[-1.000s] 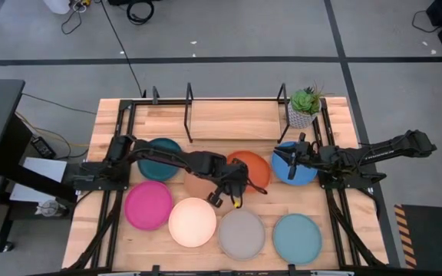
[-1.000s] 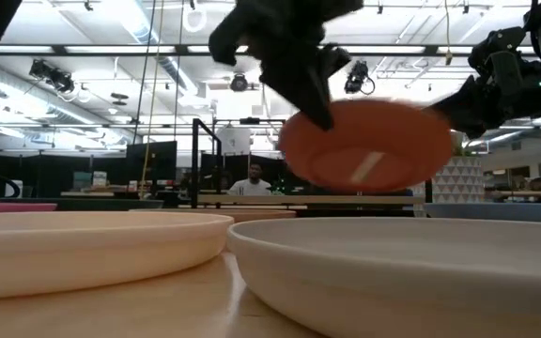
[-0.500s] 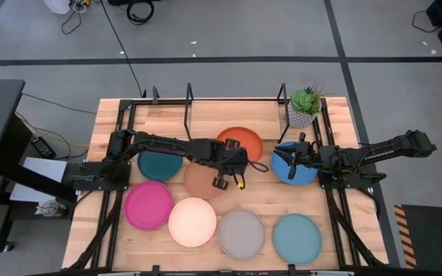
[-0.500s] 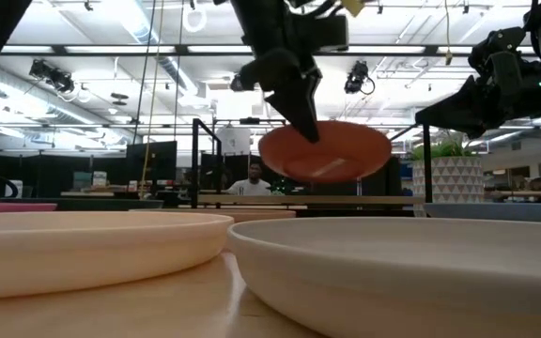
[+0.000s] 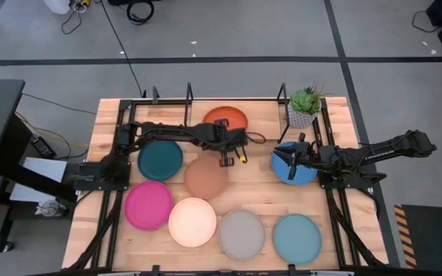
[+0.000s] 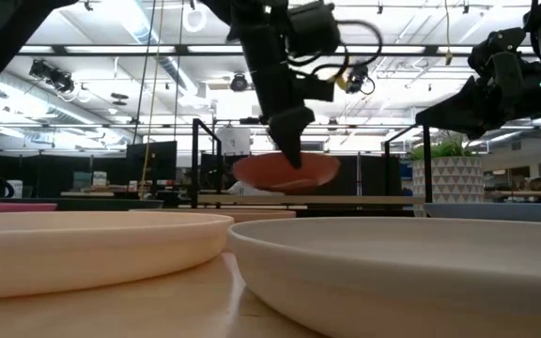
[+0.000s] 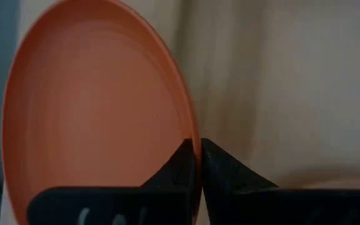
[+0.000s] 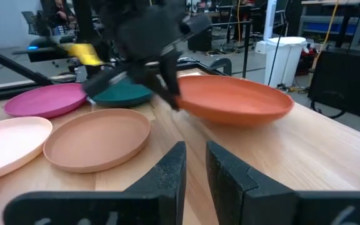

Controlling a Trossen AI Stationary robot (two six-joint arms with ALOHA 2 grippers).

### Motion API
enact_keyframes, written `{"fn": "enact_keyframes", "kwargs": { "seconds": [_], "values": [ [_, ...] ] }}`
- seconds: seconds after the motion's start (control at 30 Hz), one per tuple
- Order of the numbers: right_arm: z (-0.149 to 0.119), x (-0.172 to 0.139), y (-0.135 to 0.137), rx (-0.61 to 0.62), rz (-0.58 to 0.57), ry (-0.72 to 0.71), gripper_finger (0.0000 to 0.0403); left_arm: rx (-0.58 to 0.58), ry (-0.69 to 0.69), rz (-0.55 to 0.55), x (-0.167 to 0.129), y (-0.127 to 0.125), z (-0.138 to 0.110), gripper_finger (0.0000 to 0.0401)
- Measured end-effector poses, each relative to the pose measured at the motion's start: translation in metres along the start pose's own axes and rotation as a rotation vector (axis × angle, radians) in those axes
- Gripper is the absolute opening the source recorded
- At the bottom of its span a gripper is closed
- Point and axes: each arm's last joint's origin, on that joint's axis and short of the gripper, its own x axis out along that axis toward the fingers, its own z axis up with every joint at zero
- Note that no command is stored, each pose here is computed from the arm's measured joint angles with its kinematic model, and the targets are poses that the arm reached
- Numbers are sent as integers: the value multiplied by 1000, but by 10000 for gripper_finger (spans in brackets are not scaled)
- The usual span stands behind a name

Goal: Place and stack plates onto a shelf
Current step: Put the orange plate on the shelf, then put the brown plate on the shelf

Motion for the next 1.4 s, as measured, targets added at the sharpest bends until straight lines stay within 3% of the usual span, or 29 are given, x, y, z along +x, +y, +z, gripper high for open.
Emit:
{"fn": "enact_keyframes", "kwargs": {
  "seconds": [0.17,0.53,0.9,1.23,1.4],
  "values": [
    [0,0,0,2,0,4,67,-79,88,17,5,15,-10,20],
    [-1,0,0,10,0,9,67,-86,113,66,12,32,-13,20],
    [-1,0,1,20,37,10,67,-80,116,65,12,31,-13,23],
    [1,0,2,21,62,-1,67,-87,114,63,12,33,-13,96],
    [1,0,2,11,63,-4,67,-71,89,-7,9,32,-11,117]
  ]
}}
